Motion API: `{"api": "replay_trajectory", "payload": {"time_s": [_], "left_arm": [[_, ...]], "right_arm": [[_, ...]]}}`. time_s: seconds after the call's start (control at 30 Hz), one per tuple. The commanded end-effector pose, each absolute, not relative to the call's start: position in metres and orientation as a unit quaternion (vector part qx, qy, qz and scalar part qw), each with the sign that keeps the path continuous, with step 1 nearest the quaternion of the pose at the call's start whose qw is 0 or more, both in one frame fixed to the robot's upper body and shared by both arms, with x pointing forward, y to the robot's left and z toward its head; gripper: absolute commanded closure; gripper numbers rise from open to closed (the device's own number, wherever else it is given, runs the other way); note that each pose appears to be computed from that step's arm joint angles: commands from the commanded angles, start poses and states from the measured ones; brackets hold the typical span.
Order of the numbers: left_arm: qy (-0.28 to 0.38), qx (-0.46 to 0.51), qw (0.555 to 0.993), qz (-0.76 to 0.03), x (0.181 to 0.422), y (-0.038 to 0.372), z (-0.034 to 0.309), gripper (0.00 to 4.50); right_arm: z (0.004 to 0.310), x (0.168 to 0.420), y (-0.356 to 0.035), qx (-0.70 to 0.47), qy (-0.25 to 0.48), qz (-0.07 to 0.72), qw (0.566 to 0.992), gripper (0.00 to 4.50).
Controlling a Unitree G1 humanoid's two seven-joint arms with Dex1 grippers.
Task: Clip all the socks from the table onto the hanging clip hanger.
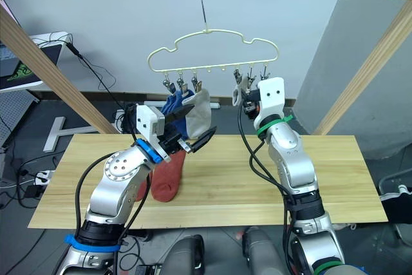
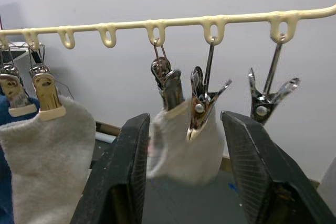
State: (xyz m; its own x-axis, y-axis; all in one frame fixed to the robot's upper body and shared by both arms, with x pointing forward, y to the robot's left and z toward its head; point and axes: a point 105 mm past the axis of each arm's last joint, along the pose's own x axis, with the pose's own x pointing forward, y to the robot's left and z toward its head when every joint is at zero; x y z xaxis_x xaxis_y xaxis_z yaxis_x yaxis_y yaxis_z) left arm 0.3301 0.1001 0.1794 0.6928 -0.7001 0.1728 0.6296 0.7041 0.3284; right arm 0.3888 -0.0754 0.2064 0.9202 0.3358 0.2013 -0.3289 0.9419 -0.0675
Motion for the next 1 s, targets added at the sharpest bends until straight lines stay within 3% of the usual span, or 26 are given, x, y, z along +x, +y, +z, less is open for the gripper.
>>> {"api": "replay_trajectory", "payload": {"time_s": [0.03,0.43,1.0], "left_arm": [[-0.180,0.127,0.905,-0.364,0.325,0.098,0.200,0.00],[-0.192,0.126,0.904,-0.361,0.325,0.096,0.213,0.00],[-0.208,0.122,0.900,-0.363,0.324,0.092,0.226,0.00]], "right_arm": [[0.225,0.390,-0.077,-0.013,-0.143,0.159,0.977,2.26],[0.229,0.417,-0.085,-0.009,-0.140,0.128,0.982,2.26],[0.241,0.420,-0.058,0.017,-0.155,0.168,0.973,2.26]]}}
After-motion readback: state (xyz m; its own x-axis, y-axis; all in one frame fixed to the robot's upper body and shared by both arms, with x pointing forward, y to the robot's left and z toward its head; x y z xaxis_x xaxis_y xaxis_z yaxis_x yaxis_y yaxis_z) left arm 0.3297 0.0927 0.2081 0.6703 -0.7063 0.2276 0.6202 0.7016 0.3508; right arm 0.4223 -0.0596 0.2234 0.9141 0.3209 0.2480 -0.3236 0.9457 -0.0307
